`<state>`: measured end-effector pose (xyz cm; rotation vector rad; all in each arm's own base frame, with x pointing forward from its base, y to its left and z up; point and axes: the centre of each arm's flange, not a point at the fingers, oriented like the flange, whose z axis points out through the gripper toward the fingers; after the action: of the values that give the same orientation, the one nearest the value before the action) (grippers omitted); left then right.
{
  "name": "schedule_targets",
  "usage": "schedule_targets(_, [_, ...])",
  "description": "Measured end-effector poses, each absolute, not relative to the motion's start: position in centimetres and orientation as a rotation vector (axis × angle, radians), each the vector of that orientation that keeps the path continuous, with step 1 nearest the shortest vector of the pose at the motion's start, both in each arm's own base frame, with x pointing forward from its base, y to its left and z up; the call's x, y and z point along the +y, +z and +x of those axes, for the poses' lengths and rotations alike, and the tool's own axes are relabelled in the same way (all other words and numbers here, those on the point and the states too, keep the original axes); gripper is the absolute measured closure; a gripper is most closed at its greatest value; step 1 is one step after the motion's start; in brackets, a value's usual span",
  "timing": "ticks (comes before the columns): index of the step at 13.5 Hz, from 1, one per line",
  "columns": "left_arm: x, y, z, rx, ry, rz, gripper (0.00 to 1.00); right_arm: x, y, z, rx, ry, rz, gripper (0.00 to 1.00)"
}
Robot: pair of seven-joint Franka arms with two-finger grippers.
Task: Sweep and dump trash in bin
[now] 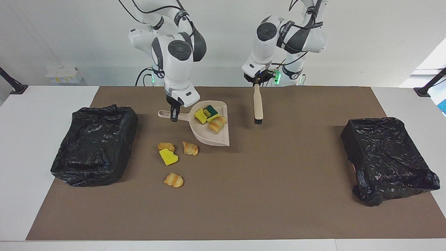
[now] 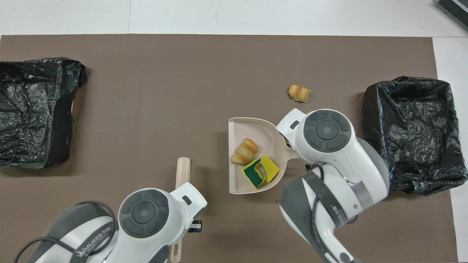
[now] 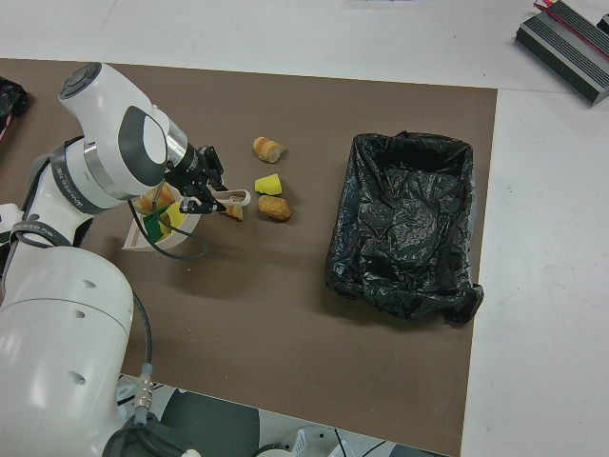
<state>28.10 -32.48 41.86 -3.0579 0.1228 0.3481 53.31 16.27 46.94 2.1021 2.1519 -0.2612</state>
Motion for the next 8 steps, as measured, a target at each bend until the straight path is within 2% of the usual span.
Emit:
schedule_targets(3, [-35.2, 40.1, 24.3, 0.106, 0.283, -3.069, 0.74, 10.3, 49.3, 55.2, 2.188, -0.264, 2.086, 0.68])
schedule_targets(8, [-36.0, 36.6, 20.5, 0.173, 0.248, -3.068, 0.74, -0.1, 51.1, 56.1, 2.182, -0.294, 2.132, 0.68])
